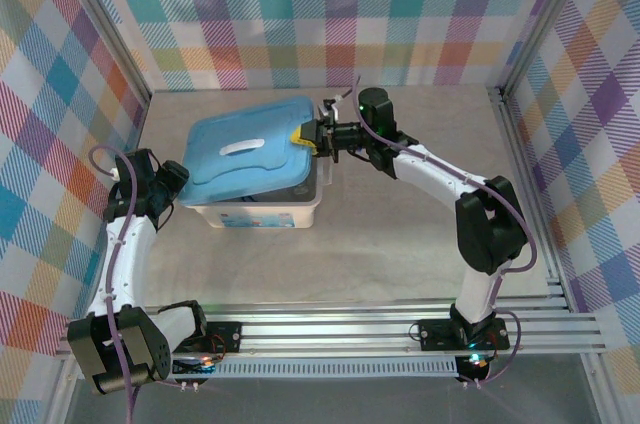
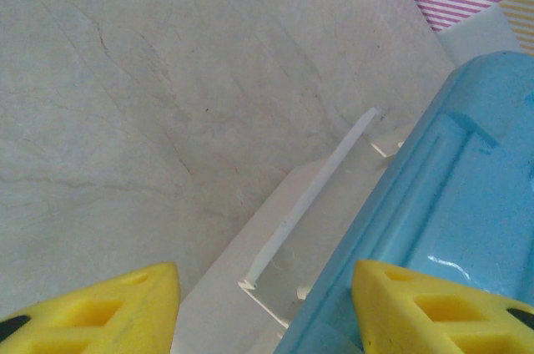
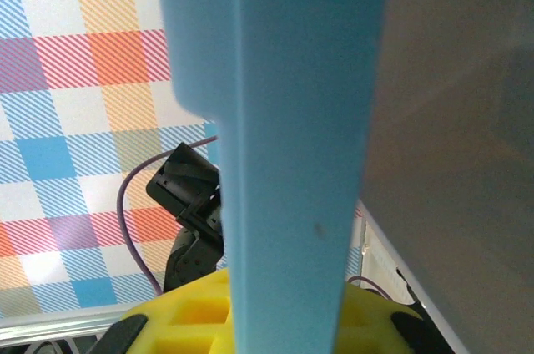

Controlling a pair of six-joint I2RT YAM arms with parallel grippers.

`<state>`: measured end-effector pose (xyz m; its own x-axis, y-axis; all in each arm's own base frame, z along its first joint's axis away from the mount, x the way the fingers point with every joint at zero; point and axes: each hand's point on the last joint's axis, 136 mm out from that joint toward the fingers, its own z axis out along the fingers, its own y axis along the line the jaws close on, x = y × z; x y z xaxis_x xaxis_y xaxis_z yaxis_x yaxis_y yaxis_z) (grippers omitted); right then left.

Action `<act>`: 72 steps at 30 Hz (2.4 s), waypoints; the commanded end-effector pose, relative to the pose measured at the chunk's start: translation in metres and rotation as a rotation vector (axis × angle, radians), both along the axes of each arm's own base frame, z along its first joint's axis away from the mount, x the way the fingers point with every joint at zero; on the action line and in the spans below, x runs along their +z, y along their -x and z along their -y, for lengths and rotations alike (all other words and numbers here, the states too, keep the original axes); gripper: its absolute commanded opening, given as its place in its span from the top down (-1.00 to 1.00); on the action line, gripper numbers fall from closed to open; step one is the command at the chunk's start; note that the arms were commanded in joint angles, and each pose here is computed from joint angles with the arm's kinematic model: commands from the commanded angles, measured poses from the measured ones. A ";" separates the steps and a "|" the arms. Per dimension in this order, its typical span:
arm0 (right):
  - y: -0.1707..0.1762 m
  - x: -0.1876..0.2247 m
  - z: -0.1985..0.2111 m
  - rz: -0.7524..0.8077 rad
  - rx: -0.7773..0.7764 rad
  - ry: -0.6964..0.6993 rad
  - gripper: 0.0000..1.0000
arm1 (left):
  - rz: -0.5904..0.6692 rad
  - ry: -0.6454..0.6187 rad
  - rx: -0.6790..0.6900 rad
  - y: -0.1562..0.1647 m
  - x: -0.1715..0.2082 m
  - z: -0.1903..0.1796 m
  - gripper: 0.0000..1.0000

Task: Organize the chemistry lab equipment

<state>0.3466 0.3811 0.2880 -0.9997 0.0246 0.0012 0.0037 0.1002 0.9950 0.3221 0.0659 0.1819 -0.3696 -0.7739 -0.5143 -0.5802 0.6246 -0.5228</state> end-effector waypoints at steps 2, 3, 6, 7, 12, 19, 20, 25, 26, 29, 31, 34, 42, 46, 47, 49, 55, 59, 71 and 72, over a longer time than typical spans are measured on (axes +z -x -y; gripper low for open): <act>0.005 0.020 0.006 0.062 0.009 -0.047 0.78 | -0.092 0.008 -0.048 0.009 -0.023 0.010 -0.13; 0.005 0.019 0.007 0.061 0.006 -0.045 0.76 | -0.094 0.008 -0.054 0.009 -0.024 0.011 -0.14; 0.006 0.018 0.008 0.063 0.003 -0.042 0.73 | -0.109 0.013 -0.074 0.008 -0.030 0.016 -0.14; 0.007 0.016 0.009 0.060 0.003 -0.039 0.71 | -0.119 0.015 -0.081 0.008 -0.033 0.018 -0.14; 0.009 0.009 0.011 0.051 0.000 -0.028 0.63 | -0.137 0.013 -0.095 0.010 -0.041 0.025 -0.14; 0.013 0.007 0.016 0.078 -0.009 0.004 0.27 | -0.141 0.000 -0.104 0.011 -0.040 0.028 -0.14; 0.013 0.007 0.016 0.076 -0.009 0.008 0.26 | -0.142 0.000 -0.107 0.011 -0.040 0.028 -0.14; 0.015 0.002 0.020 0.070 -0.023 0.073 0.08 | -0.143 -0.007 -0.107 0.011 -0.040 0.029 -0.14; 0.015 -0.001 0.022 0.073 -0.028 0.096 0.07 | -0.139 -0.007 -0.108 0.011 -0.039 0.029 -0.14; 0.015 -0.011 0.029 0.072 -0.058 0.177 0.05 | -0.140 -0.009 -0.112 0.012 -0.040 0.030 -0.14; 0.015 -0.018 0.034 0.065 -0.071 0.213 0.03 | -0.143 -0.005 -0.121 0.011 -0.040 0.032 -0.14; 0.015 -0.027 0.038 0.053 -0.080 0.245 0.01 | -0.148 -0.008 -0.129 0.011 -0.041 0.033 -0.14; 0.017 -0.042 0.050 0.060 -0.116 0.346 0.00 | -0.137 -0.048 -0.113 0.014 -0.034 0.028 -0.14; 0.019 -0.043 0.056 0.076 -0.129 0.382 -0.01 | -0.132 -0.050 -0.114 0.014 -0.032 0.028 -0.14; 0.019 -0.043 0.057 0.084 -0.131 0.388 -0.01 | -0.132 -0.051 -0.112 0.015 -0.032 0.028 -0.14; 0.020 -0.045 0.061 0.099 -0.138 0.414 -0.02 | -0.125 -0.059 -0.114 0.015 -0.028 0.027 -0.14; 0.024 -0.045 0.070 0.132 -0.150 0.457 -0.03 | -0.113 -0.058 -0.127 0.012 -0.021 0.029 -0.14; 0.025 -0.045 0.078 0.156 -0.172 0.502 -0.03 | -0.105 -0.059 -0.132 0.011 -0.017 0.030 -0.14; 0.024 -0.049 0.092 0.211 -0.211 0.614 -0.04 | -0.089 -0.099 -0.134 0.012 -0.005 0.028 -0.14; 0.024 -0.049 0.093 0.219 -0.212 0.627 -0.05 | -0.091 -0.100 -0.133 0.012 -0.004 0.028 -0.14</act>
<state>0.3228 0.2938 0.2211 -0.9657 0.1613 -0.2032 -0.0516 0.6481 0.7598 0.3243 0.0417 0.1862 -0.4494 -0.6898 -0.5676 -0.5177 0.7190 -0.4637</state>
